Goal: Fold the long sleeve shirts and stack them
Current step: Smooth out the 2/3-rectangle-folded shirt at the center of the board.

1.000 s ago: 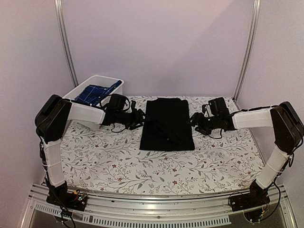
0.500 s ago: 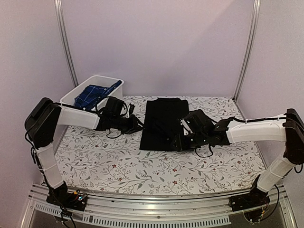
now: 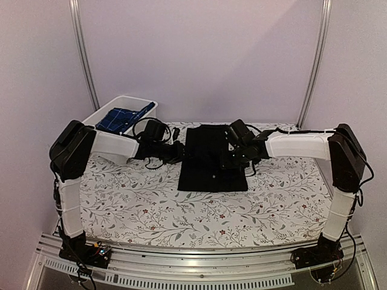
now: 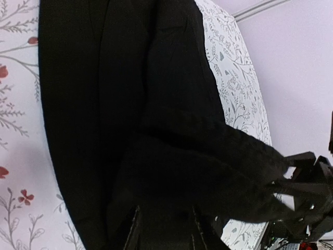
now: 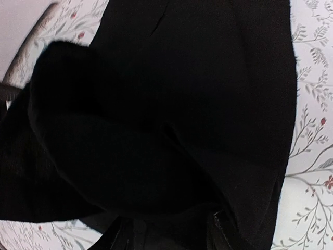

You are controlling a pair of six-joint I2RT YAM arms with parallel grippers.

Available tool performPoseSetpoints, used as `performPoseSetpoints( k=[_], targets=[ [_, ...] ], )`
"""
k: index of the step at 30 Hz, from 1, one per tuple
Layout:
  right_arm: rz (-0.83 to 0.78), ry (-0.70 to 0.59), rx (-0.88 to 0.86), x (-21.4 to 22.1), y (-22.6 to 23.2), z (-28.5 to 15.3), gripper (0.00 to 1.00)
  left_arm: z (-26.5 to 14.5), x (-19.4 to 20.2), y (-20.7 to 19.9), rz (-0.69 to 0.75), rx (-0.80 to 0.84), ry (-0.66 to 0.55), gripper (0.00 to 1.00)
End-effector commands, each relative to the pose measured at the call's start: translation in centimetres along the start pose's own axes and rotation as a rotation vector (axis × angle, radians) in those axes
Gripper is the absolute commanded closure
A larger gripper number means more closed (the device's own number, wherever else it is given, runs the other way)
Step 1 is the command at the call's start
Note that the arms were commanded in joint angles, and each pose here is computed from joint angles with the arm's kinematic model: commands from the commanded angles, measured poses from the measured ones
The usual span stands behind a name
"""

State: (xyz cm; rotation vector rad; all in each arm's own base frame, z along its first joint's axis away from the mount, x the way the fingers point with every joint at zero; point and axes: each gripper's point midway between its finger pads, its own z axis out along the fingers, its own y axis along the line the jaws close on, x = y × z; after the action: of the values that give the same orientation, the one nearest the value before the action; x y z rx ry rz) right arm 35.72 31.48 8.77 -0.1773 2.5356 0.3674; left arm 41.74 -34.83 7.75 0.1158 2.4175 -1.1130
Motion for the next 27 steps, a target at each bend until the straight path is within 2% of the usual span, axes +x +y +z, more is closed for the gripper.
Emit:
performPoseSetpoints(
  k=[1, 7, 9, 13, 19, 27],
  targets=[
    [-0.009, -0.078, 0.168, -6.0, -4.5, 1.3, 0.48, 0.4, -2.3, 1.2, 0.068, -0.018, -0.022, 0.67],
    [-0.056, -0.073, 0.216, -9.2, -6.2, 4.0, 0.38, 0.7, -3.1, 2.1, 0.113, 0.024, -0.006, 0.57],
    [-0.065, -0.074, 0.210, -9.2, -6.1, 3.8, 0.33, 1.5, -3.1, 2.6, 0.136, 0.010, 0.021, 0.56],
    [-0.030, -0.055, 0.176, -8.0, -7.0, 3.4, 0.30, 3.3, -2.7, 4.5, 0.134, -0.048, 0.068, 0.56],
    [0.019, -0.063, 0.069, -7.6, -7.8, 3.6, 0.30, 4.9, -2.8, 6.9, 0.104, -0.122, 0.076, 0.61],
    [0.083, -0.064, 0.021, -7.6, -10.4, 4.9, 0.43, 5.9, -1.9, 6.5, 0.095, -0.097, 0.092, 0.63]
  ],
)
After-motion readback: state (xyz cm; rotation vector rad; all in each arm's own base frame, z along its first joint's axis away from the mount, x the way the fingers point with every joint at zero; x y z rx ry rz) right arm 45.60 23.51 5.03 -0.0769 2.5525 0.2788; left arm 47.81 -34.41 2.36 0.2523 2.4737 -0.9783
